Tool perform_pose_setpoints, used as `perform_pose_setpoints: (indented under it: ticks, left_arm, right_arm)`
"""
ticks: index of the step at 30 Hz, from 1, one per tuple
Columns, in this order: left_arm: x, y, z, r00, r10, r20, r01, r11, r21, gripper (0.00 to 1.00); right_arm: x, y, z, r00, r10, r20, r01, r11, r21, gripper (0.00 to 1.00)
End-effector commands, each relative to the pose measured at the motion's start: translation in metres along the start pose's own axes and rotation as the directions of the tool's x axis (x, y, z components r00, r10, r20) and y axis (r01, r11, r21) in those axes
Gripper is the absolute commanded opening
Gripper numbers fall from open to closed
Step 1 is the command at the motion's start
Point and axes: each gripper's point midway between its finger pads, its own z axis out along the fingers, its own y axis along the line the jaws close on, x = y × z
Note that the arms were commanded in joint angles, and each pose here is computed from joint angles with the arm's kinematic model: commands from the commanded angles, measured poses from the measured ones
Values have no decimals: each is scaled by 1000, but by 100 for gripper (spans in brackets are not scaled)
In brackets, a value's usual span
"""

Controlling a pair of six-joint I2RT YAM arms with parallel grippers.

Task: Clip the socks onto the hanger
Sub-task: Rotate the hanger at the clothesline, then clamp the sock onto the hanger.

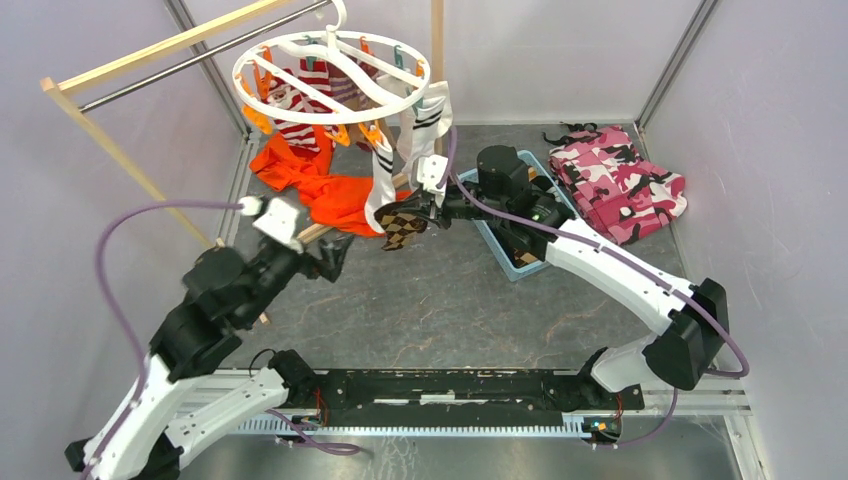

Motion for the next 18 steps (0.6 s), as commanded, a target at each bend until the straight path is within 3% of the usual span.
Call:
perform_pose_setpoints:
  ticks: [1,9,18]
  left_arm:
    - [-14,31,-35,995,-89,53,96,985,-146,95]
    - [-45,26,-24,955,-243,172,265,957,-118,94]
    - [-78,15,25,920,-342,190,366,924,-109,91]
  right_arm:
    - [-46,-8,7,994,-38,99,32,998,56,0]
    - [-75,-5,21,988,-11,155,-19,981,191,0]
    - [-67,-39,40,966,185,181,-243,887,391,0]
